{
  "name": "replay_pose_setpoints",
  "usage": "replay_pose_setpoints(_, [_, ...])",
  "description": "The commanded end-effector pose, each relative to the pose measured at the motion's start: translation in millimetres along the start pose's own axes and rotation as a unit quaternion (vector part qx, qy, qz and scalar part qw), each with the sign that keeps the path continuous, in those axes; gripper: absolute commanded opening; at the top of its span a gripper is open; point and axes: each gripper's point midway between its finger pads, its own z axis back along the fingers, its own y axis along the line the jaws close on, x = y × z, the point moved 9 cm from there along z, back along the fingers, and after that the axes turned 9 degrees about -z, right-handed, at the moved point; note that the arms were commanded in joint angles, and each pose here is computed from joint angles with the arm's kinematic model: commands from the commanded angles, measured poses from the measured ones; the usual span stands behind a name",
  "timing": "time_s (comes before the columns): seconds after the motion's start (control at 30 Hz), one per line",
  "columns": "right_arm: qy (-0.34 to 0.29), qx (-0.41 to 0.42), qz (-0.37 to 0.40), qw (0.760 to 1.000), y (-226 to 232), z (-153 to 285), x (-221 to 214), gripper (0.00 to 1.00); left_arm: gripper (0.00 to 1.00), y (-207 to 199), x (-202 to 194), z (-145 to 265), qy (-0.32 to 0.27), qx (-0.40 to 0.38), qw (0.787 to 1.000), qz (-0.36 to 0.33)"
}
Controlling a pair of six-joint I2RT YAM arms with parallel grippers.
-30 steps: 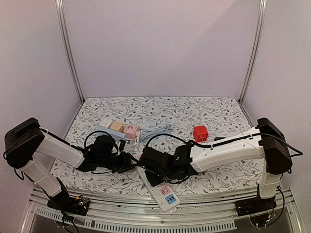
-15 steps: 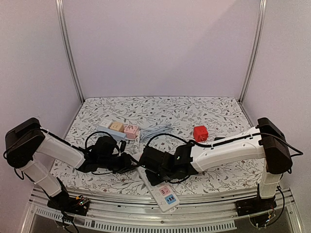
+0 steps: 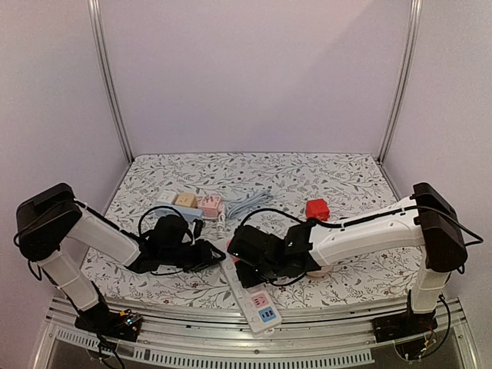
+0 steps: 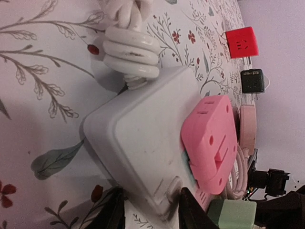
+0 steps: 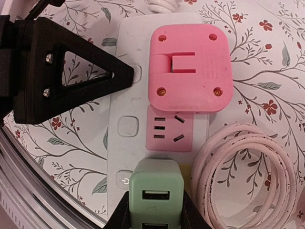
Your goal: Pull the plug off the socket
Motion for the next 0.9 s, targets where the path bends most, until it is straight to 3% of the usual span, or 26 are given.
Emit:
replay_pose_setpoints(0.0, [-0.007,-0.026,0.040,0.999,16,9,-4,0.00,0.36,44,-43,-5,0.093,0.115,0.989,0.008])
replay_pose_setpoints(0.33, [-0.040,-0.104,0.123,0.986,42,14,-14,0.00,0.35,43,-42,-8,0.093,0.114,0.989,0.011])
replay_pose_setpoints(0.57, [-0.042,-0.085,0.106,0.990,43,18,-11,0.00,0.35,42,-40,-10,0.093,0.114,0.989,0.009])
replay_pose_setpoints(0.87, [-0.012,0.012,0.024,1.000,25,15,-4,0.00,0.34,42,-42,-9,0.095,0.114,0.989,0.008])
